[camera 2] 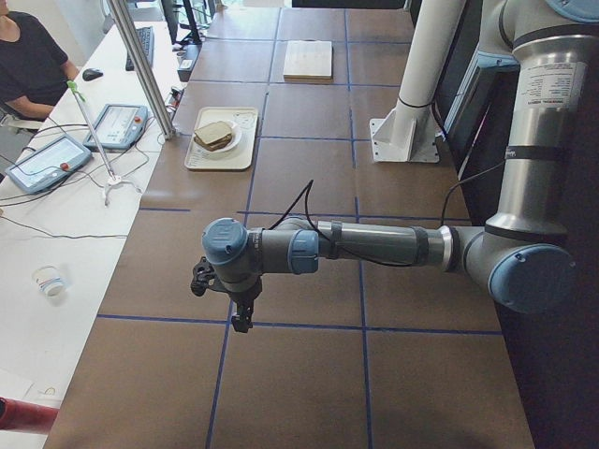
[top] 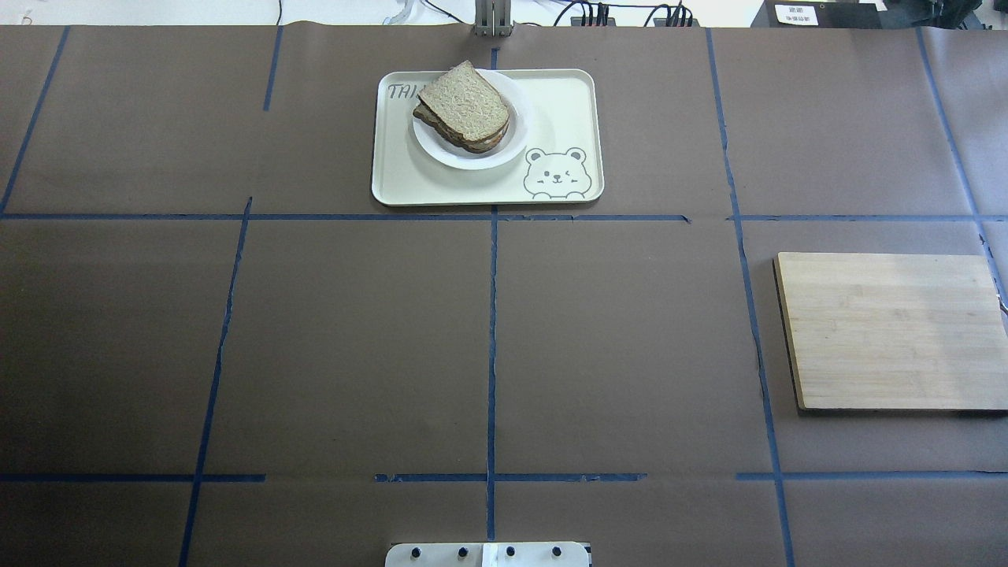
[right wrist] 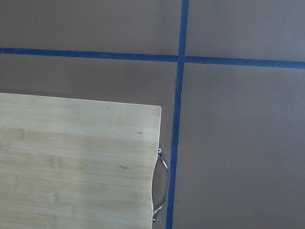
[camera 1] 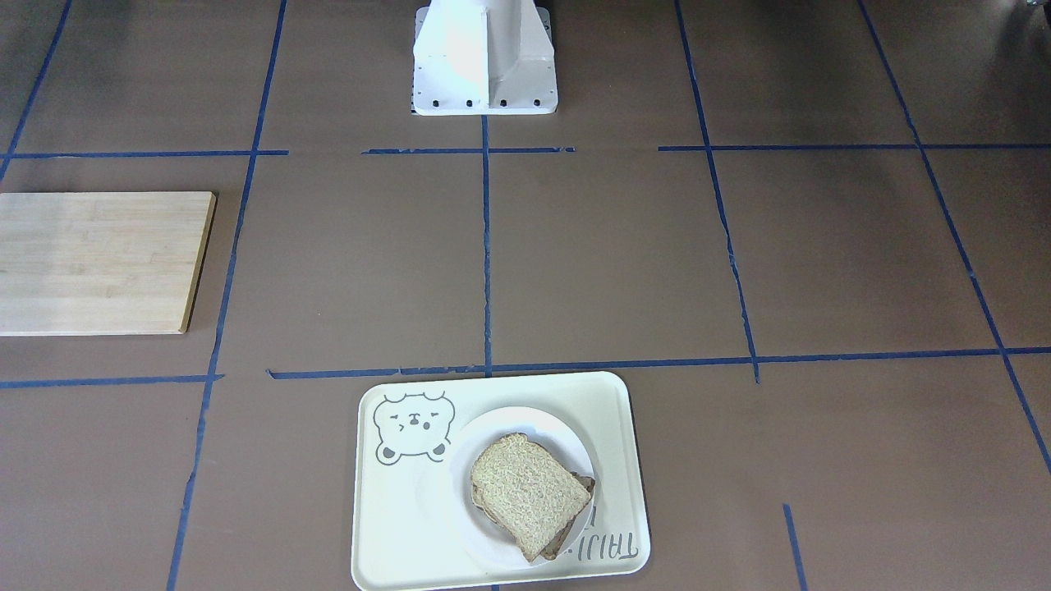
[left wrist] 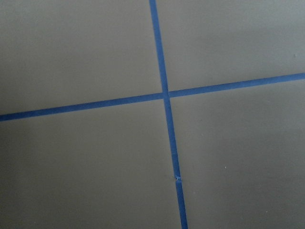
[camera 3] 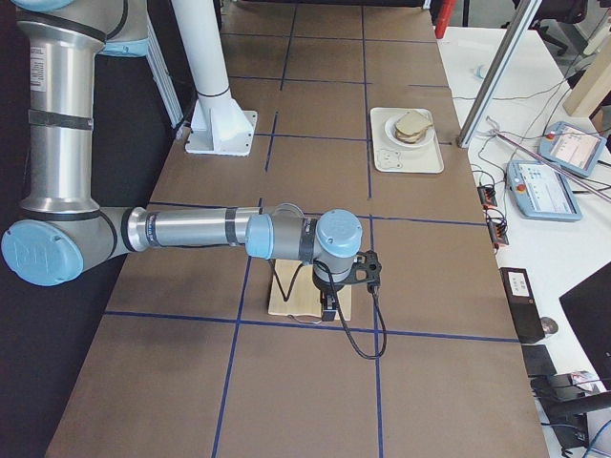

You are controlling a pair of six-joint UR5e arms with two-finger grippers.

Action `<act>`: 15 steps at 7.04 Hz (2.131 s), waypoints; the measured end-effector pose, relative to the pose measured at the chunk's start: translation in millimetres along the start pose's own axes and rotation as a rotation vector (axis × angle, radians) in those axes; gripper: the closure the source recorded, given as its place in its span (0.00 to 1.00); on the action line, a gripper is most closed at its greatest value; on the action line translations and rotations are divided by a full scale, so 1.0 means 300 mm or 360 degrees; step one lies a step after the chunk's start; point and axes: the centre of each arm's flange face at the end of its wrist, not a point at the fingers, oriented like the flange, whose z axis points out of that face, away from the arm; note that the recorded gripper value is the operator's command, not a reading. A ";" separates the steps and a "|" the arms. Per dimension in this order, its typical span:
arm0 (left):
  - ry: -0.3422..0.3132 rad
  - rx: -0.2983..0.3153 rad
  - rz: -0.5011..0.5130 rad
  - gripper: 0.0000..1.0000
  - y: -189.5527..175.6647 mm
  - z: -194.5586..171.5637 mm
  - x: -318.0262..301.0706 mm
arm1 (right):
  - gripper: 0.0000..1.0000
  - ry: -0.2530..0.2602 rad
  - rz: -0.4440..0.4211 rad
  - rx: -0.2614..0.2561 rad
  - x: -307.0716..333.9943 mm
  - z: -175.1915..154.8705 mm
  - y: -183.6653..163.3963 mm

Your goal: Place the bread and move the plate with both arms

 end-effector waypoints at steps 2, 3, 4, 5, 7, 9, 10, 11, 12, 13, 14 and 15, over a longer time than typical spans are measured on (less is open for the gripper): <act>0.0005 -0.0010 -0.0029 0.00 0.033 0.010 -0.026 | 0.00 -0.0002 0.0018 -0.0019 0.019 0.019 0.013; 0.0004 -0.0015 -0.0036 0.00 0.042 0.016 -0.032 | 0.00 -0.0001 0.0027 -0.0021 0.027 0.021 0.019; 0.0005 -0.0026 -0.0048 0.00 0.061 0.027 -0.042 | 0.00 -0.0001 0.0039 -0.0021 0.040 0.022 0.023; 0.0008 -0.0038 -0.0061 0.00 0.083 0.041 -0.053 | 0.00 -0.0002 0.0054 -0.0024 0.056 0.025 0.027; 0.0010 -0.0048 -0.0071 0.00 0.101 0.052 -0.061 | 0.00 -0.0003 0.0081 -0.0024 0.082 0.027 0.038; 0.0010 -0.0049 -0.0072 0.00 0.100 0.052 -0.061 | 0.00 -0.0005 0.0106 -0.0021 0.108 0.026 0.052; 0.0009 -0.0048 -0.0071 0.00 0.099 0.052 -0.060 | 0.00 -0.0005 0.0111 -0.0021 0.114 0.027 0.056; 0.0009 -0.0048 -0.0070 0.00 0.097 0.051 -0.059 | 0.00 -0.0006 0.0114 -0.0019 0.117 0.026 0.058; 0.0009 -0.0047 -0.0069 0.00 0.096 0.050 -0.058 | 0.00 -0.0005 0.0117 -0.0017 0.120 0.024 0.060; 0.0009 -0.0045 -0.0068 0.00 0.095 0.049 -0.058 | 0.00 -0.0003 0.0119 -0.0013 0.122 0.020 0.059; 0.0009 -0.0044 -0.0068 0.00 0.095 0.049 -0.058 | 0.00 -0.0002 0.0121 -0.0010 0.123 0.018 0.058; 0.0009 -0.0043 -0.0067 0.00 0.094 0.048 -0.058 | 0.00 -0.0001 0.0121 -0.0008 0.122 0.016 0.056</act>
